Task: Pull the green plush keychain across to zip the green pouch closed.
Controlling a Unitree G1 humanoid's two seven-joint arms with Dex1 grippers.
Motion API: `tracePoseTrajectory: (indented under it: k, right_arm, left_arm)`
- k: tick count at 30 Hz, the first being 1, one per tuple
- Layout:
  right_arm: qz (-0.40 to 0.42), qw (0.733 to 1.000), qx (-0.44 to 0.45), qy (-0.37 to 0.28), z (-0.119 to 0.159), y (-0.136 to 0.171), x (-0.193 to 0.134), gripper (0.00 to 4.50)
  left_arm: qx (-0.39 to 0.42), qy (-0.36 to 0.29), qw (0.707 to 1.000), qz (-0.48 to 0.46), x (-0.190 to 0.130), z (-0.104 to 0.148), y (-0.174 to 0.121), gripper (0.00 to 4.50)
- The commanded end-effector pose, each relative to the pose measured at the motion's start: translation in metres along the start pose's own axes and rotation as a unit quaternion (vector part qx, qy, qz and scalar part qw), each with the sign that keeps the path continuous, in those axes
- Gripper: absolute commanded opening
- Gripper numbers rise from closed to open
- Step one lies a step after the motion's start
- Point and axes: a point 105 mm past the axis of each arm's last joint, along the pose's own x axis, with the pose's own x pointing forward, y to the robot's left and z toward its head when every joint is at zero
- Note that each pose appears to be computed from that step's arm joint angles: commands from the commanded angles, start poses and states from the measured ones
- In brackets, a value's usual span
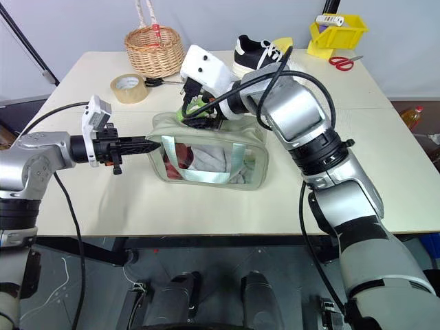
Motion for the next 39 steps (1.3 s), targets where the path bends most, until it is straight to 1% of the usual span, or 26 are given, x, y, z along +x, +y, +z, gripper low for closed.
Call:
tracePoseTrajectory:
  k: [1,4,6,8,11,13,15,17,19,21,23,24,26,29,31,34,39]
  right_arm:
    - [0.012,0.999,-0.036,-0.018,0.017,0.0,-0.01,1.59]
    - [0.018,0.999,-0.031,-0.017,0.017,0.002,-0.016,0.05]
    - [0.016,0.999,-0.014,-0.025,0.018,0.001,-0.023,0.05]
    - [-0.004,0.999,0.013,-0.036,0.02,-0.007,-0.034,0.05]
    - [-0.064,0.996,0.044,-0.033,0.011,-0.028,-0.069,0.05]
    - [-0.104,0.993,0.053,-0.017,0.0,-0.04,-0.089,0.05]
    - [-0.153,0.986,0.064,0.015,-0.02,-0.051,-0.116,0.05]
    - [-0.196,0.975,0.074,0.077,-0.058,-0.052,-0.15,0.05]
    - [-0.215,0.963,0.069,0.144,-0.091,-0.044,-0.171,0.05]
    - [-0.255,0.932,0.056,0.251,-0.14,-0.041,-0.197,0.05]
    - [-0.27,0.905,0.037,0.328,-0.173,-0.033,-0.216,0.05]
    - [-0.267,0.897,0.027,0.35,-0.183,-0.028,-0.22,0.05]
    - [-0.235,0.903,0.033,0.359,-0.196,-0.007,-0.21,0.05]
    - [-0.185,0.921,0.05,0.338,-0.209,0.026,-0.174,0.05]
    - [-0.178,0.927,0.058,0.325,-0.211,0.034,-0.159,0.05]
    - [-0.191,0.933,0.077,0.295,-0.207,0.032,-0.14,0.05]
    - [-0.198,0.937,0.091,0.274,-0.2,0.026,-0.133,0.05]
  left_arm:
    - [0.018,-0.013,1.0,0.004,-0.007,0.011,-0.003,0.0]
    - [0.017,-0.016,1.0,0.009,-0.007,0.012,-0.003,0.0]
    - [0.016,-0.018,1.0,0.013,-0.006,0.013,-0.002,0.0]
    - [0.014,-0.019,1.0,0.02,-0.006,0.013,0.001,0.0]
    - [0.009,-0.023,0.999,0.029,-0.006,0.014,0.004,0.0]
    - [0.007,-0.025,0.999,0.032,-0.007,0.014,0.005,0.0]
    - [0.004,-0.026,0.999,0.035,-0.008,0.014,0.005,0.0]
    - [-0.002,-0.029,0.999,0.04,-0.009,0.013,0.006,0.0]
    - [-0.012,-0.034,0.998,0.046,-0.01,0.012,0.007,0.0]
    - [-0.017,-0.036,0.998,0.053,-0.012,0.011,0.007,0.0]
    - [-0.02,-0.038,0.997,0.06,-0.013,0.011,0.008,0.0]
    - [-0.021,-0.038,0.997,0.06,-0.014,0.011,0.008,0.0]
    - [-0.023,-0.041,0.997,0.06,-0.015,0.011,0.007,0.0]
    - [-0.029,-0.046,0.996,0.066,-0.016,0.013,0.008,0.0]
    - [-0.03,-0.047,0.996,0.066,-0.015,0.013,0.008,0.0]
    - [-0.03,-0.048,0.996,0.067,-0.017,0.014,0.007,0.0]
    - [-0.034,-0.051,0.996,0.068,-0.02,0.015,0.006,0.0]
